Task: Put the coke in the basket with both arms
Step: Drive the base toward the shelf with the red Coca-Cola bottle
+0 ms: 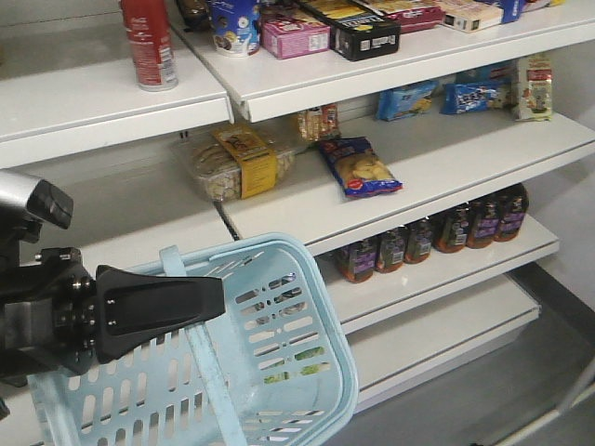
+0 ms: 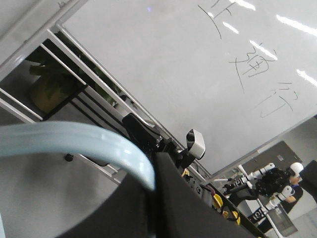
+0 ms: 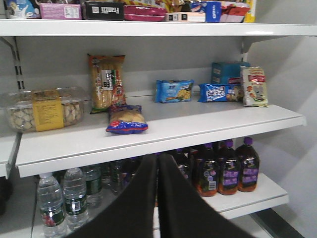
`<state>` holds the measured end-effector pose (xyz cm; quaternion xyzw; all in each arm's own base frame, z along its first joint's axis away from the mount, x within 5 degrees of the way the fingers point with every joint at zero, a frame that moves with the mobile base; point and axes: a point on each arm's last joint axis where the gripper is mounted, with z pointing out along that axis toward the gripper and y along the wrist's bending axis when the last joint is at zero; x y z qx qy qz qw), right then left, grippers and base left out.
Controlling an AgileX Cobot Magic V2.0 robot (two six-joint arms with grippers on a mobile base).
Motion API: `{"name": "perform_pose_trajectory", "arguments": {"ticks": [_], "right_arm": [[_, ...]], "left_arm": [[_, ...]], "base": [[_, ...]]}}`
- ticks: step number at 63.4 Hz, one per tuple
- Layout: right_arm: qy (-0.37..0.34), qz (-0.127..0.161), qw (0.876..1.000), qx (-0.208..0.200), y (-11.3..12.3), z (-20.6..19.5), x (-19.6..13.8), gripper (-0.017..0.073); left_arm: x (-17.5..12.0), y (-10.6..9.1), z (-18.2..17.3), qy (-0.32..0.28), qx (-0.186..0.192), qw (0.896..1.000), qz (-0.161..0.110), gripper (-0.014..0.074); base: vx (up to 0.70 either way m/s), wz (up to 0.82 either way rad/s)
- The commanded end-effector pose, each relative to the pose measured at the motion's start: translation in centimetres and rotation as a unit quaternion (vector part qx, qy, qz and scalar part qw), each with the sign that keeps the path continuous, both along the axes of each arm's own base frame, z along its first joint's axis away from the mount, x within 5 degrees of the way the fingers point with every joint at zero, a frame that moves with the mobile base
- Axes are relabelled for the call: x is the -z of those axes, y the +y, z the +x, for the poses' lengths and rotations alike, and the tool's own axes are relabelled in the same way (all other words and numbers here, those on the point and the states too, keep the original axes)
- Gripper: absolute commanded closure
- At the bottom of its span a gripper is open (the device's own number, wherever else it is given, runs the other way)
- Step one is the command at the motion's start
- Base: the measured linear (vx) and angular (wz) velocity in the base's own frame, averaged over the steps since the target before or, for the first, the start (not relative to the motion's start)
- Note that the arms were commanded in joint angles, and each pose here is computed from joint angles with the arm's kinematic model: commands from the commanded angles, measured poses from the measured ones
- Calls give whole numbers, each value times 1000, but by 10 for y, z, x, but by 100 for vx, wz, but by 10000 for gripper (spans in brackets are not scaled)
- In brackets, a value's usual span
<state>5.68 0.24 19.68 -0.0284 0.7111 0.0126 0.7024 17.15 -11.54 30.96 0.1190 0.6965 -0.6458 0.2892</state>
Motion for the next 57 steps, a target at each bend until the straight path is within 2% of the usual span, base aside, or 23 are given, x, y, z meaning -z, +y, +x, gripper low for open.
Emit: {"name": "perform_pose_trajectory", "arguments": {"ticks": [1, 57], "right_arm": [[-38, -4, 999, -9, 2, -1, -4, 564], [-38, -4, 999, -9, 2, -1, -4, 564]], "left_arm": [[-25, -1, -14, -30, 64, 994, -81, 600], [-25, -1, -14, -30, 64, 994, -81, 600]], "base": [[9, 37], [8, 38]]}}
